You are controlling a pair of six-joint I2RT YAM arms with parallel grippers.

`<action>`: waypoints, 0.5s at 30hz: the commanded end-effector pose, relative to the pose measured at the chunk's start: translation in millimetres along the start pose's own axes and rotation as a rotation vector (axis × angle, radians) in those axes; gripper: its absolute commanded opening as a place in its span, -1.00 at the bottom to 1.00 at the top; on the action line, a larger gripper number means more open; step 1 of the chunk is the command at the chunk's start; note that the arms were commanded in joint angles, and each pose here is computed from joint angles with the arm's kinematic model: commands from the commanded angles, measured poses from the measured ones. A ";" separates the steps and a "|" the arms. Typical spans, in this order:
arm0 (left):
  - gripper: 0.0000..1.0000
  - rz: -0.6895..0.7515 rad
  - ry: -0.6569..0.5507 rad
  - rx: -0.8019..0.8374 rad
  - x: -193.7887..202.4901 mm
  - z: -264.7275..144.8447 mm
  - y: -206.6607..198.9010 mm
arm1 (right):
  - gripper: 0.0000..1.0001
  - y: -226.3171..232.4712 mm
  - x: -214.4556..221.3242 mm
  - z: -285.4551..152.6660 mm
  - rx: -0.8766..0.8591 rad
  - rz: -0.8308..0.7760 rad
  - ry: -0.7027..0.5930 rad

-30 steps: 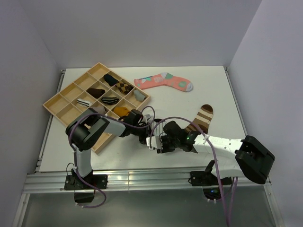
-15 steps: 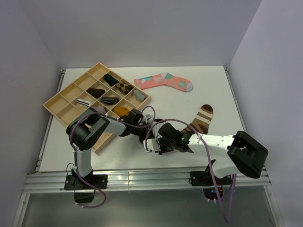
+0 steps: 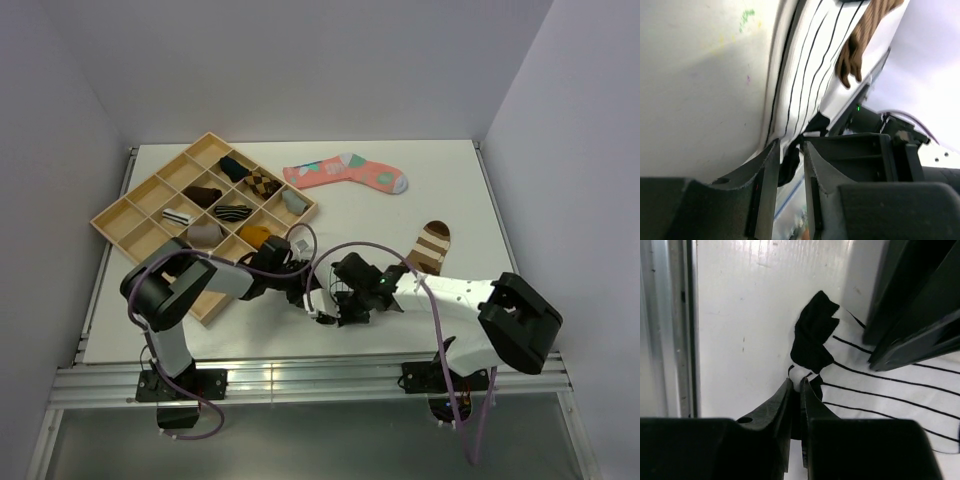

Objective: Roll the socks
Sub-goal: Roll the sock at the center of the board.

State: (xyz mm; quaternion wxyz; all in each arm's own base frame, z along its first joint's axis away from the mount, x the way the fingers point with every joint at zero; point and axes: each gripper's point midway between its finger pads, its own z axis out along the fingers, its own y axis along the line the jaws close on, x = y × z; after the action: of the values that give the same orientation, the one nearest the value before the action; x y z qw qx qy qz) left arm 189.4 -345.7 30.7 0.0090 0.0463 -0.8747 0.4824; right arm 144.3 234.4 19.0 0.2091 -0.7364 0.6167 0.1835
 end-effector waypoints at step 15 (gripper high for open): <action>-0.56 0.421 -0.590 -0.028 -41.4 -44.7 -40.5 | -0.79 -2.3 -1.7 -35.1 -0.603 0.500 -0.090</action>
State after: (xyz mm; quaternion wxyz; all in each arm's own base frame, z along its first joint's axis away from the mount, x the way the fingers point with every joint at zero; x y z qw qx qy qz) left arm 215.0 -326.7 59.8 -0.2358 0.0338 -0.8618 0.4478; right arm 164.8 220.8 28.2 0.0174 -0.6231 0.6929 0.3624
